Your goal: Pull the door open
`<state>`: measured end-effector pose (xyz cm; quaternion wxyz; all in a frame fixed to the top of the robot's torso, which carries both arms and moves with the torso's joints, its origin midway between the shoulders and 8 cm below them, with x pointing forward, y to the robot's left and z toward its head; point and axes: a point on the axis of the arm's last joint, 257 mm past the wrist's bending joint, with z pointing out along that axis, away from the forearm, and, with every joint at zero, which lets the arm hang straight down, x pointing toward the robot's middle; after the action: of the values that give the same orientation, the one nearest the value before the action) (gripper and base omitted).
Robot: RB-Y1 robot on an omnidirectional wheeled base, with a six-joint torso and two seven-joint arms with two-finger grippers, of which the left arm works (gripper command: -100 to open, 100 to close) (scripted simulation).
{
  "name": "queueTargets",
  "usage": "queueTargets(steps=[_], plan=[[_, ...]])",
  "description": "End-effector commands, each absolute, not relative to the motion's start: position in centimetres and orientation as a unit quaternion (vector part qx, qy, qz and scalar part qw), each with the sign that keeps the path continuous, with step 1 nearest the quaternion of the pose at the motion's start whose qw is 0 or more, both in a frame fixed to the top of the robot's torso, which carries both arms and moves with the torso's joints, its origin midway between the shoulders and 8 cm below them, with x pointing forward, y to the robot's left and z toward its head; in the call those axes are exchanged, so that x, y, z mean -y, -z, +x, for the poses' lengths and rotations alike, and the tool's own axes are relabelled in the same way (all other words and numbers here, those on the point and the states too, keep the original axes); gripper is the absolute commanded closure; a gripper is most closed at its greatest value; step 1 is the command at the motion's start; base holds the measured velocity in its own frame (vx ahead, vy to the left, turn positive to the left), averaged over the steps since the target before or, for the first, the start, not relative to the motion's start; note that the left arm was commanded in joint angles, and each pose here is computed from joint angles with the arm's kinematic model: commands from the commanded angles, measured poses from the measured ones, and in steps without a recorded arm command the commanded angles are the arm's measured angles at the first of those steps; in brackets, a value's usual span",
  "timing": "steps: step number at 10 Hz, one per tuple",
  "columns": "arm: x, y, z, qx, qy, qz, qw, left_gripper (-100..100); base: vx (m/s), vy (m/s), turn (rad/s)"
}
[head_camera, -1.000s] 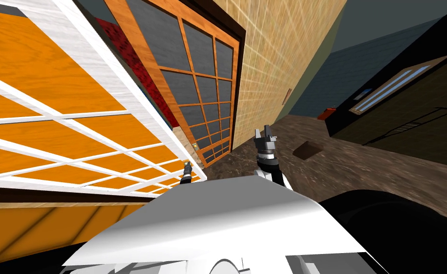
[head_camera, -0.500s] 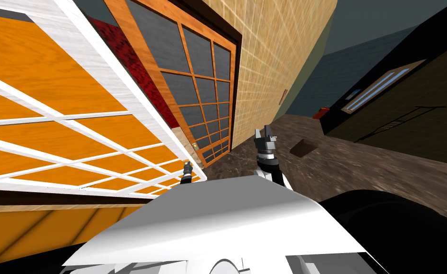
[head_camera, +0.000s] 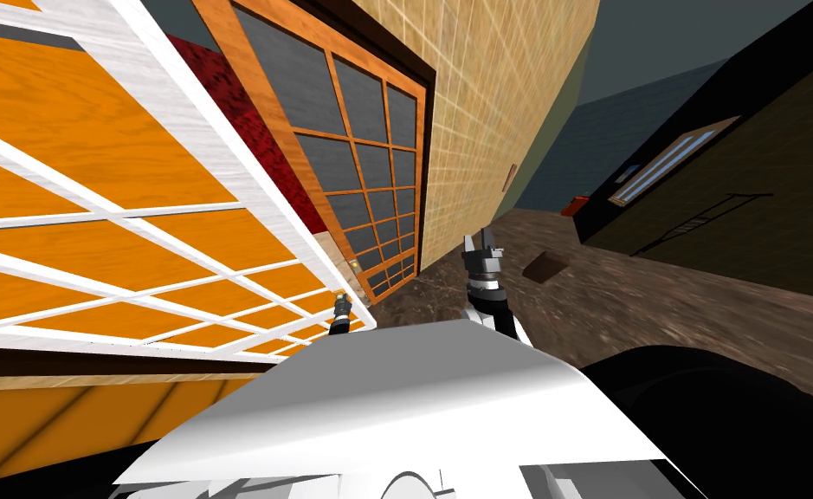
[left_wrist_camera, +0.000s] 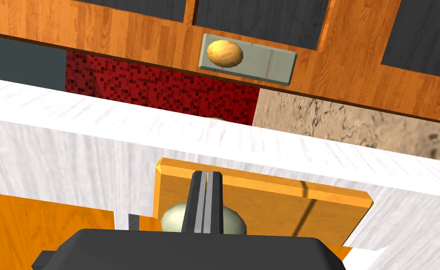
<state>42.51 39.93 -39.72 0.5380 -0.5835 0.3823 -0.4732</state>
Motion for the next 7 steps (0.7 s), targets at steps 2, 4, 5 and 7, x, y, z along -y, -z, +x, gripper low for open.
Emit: queueTargets(steps=[2, 4, 5, 7], plan=[[-40.20, 39.76, 42.44, -0.356, 0.489, -0.601, 0.523, -100, -0.066, 0.016, -0.029], [-40.19, 39.70, 42.55, -0.329, 0.506, -0.615, 0.507, -100, -0.073, 0.032, -0.044], [-40.19, 39.67, 42.60, -0.316, 0.515, -0.622, 0.499, -100, -0.075, 0.017, -0.063], [-40.18, 39.63, 42.66, -0.297, 0.527, -0.631, 0.486, -100, -0.069, 0.019, -0.048]])
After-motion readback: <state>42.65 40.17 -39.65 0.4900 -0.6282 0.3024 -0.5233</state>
